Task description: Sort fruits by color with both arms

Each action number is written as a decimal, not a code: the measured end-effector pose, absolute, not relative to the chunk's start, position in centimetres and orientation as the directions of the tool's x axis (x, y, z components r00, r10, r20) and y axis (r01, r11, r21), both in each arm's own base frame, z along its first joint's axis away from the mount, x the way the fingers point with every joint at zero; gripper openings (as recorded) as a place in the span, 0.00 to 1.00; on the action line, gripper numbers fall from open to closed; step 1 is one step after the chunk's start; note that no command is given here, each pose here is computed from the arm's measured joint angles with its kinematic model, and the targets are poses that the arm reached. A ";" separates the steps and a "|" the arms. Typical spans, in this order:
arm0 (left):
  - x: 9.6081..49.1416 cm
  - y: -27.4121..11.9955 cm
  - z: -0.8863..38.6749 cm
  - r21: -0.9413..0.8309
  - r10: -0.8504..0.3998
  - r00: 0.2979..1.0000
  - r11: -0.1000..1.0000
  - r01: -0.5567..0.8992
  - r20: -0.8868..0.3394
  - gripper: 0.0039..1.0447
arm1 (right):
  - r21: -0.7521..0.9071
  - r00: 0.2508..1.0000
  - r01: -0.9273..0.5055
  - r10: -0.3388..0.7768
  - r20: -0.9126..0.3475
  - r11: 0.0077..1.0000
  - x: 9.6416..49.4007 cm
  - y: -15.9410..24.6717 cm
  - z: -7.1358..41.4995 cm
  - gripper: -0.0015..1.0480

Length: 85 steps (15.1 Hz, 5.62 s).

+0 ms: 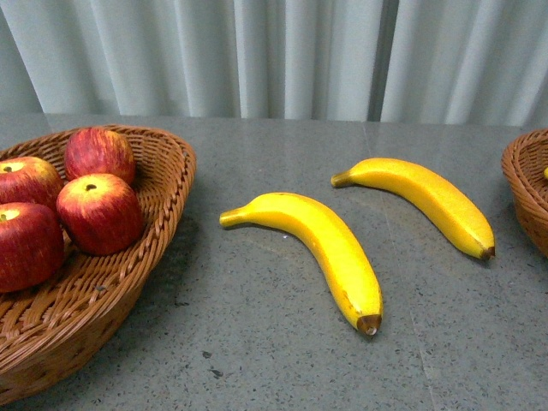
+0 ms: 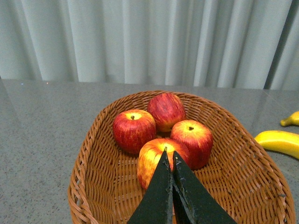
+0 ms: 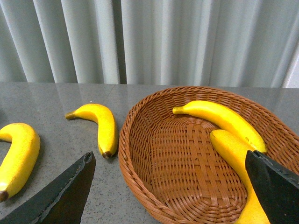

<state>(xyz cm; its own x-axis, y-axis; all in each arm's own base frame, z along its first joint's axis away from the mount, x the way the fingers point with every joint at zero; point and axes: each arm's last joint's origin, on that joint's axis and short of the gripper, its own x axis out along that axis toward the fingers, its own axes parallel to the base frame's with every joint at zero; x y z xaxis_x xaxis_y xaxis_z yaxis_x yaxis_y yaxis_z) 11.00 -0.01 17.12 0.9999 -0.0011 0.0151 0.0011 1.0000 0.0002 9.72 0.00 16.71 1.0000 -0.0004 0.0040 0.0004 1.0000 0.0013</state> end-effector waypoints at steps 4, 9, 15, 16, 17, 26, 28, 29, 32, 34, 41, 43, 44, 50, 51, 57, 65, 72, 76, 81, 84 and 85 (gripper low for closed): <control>9.7 0.0 16.7 0.000 0.000 1.000 1.000 0.000 -0.001 0.01 | 0.002 1.000 0.001 -0.001 0.003 1.000 9.7 0.0 16.7 0.94; 9.7 0.0 16.7 0.000 0.000 1.000 1.000 0.000 0.001 0.01 | 0.001 1.000 0.000 0.000 0.005 1.000 9.7 0.0 16.7 0.94; 9.7 0.0 16.7 0.000 0.000 1.000 1.000 0.000 0.001 0.58 | 0.001 1.000 0.000 0.000 0.004 1.000 9.7 0.0 16.7 0.94; 9.7 0.0 16.7 0.000 0.000 1.000 1.000 0.000 0.001 0.69 | 0.001 1.000 0.000 0.000 0.004 1.000 9.7 0.0 16.7 0.94; 9.7 0.0 16.7 0.000 0.000 1.000 1.000 0.000 0.001 0.81 | 0.001 1.000 0.000 0.000 0.004 1.000 9.7 0.0 16.7 0.94; 9.7 0.0 16.7 0.000 0.000 1.000 1.000 0.000 0.001 0.94 | 0.001 1.000 0.000 0.000 0.004 1.000 9.7 0.0 16.7 0.94; 9.7 0.0 16.7 0.000 0.000 1.000 1.000 0.000 0.001 0.94 | 0.080 0.998 -0.048 0.051 -0.032 0.996 10.3 0.2 16.9 0.94; 9.7 0.0 16.7 0.000 0.000 1.000 1.000 0.000 0.001 0.94 | 0.094 0.998 -0.064 0.065 -0.012 0.993 10.9 0.4 17.9 0.94; 9.7 0.0 16.7 0.000 0.000 1.000 1.000 0.000 0.001 0.94 | 0.085 0.987 -0.129 0.120 0.106 0.988 14.4 1.3 22.9 0.94; 9.7 0.0 16.7 0.000 0.000 1.000 1.000 0.000 0.001 0.94 | 0.079 0.983 -0.168 0.160 0.094 0.983 18.7 2.8 25.1 0.94; 9.7 0.0 16.7 0.000 0.000 1.000 1.000 0.000 0.001 0.94 | 0.069 0.928 -0.349 0.355 -0.114 0.935 28.8 11.9 28.6 0.94; 9.7 0.0 16.7 0.000 0.000 1.000 1.000 0.000 0.001 0.94 | 0.057 0.892 -0.409 0.412 -0.186 0.911 28.8 14.3 28.8 0.94; 9.7 0.0 16.7 0.000 0.000 1.000 1.000 0.000 0.001 0.94 | 0.038 0.840 -0.459 0.448 -0.306 0.888 28.4 16.2 27.4 0.94; 9.7 0.0 16.7 0.000 0.000 1.000 1.000 0.000 0.001 0.94 | -0.047 0.684 -0.523 0.386 -0.619 0.851 29.2 20.9 21.3 0.94; 9.7 0.0 16.7 0.000 0.000 1.000 1.000 0.000 0.001 0.94 | -0.061 0.681 -0.514 0.364 -0.635 0.856 29.5 21.1 20.8 0.94; 9.7 0.0 16.7 0.000 0.000 1.000 1.000 0.000 0.001 0.94 | -0.121 0.656 -0.487 0.271 -0.704 0.865 31.0 22.0 18.6 0.94; 9.7 0.0 16.7 0.000 0.000 1.000 1.000 0.000 0.001 0.94 | -0.187 0.674 -0.400 0.149 -0.724 0.897 34.3 20.1 16.7 0.94; 9.7 0.0 16.7 0.000 0.000 1.000 1.000 0.000 0.001 0.94 | -0.171 0.617 -0.449 0.166 -0.769 0.877 34.0 20.0 15.5 0.53; 9.7 0.0 16.7 0.000 0.000 1.000 1.000 0.000 0.001 0.94 | -0.153 0.642 -0.442 0.193 -0.742 0.884 34.2 19.4 17.5 0.34; 9.7 0.0 16.7 0.000 0.000 1.000 1.000 0.000 0.001 0.94 | -0.100 0.777 -0.368 0.247 -0.580 0.924 35.3 15.8 25.3 0.34; 9.7 0.0 16.7 0.000 0.000 1.000 1.000 0.000 0.001 0.94 | -0.090 0.843 -0.284 0.204 -0.497 0.954 35.9 10.8 28.1 0.34; 9.7 0.0 16.7 0.000 0.000 1.000 1.000 0.000 0.001 0.94 | -0.094 0.856 -0.252 0.176 -0.487 0.963 36.0 8.6 28.1 0.34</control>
<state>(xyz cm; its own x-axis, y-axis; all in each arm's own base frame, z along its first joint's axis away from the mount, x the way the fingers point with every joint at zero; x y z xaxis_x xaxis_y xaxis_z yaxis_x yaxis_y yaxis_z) 9.74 0.00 16.75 1.0000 0.0000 0.0010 0.0000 1.0000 0.0002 35.99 8.62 28.11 0.8555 0.1763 -0.4868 -0.2520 0.9631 -0.0942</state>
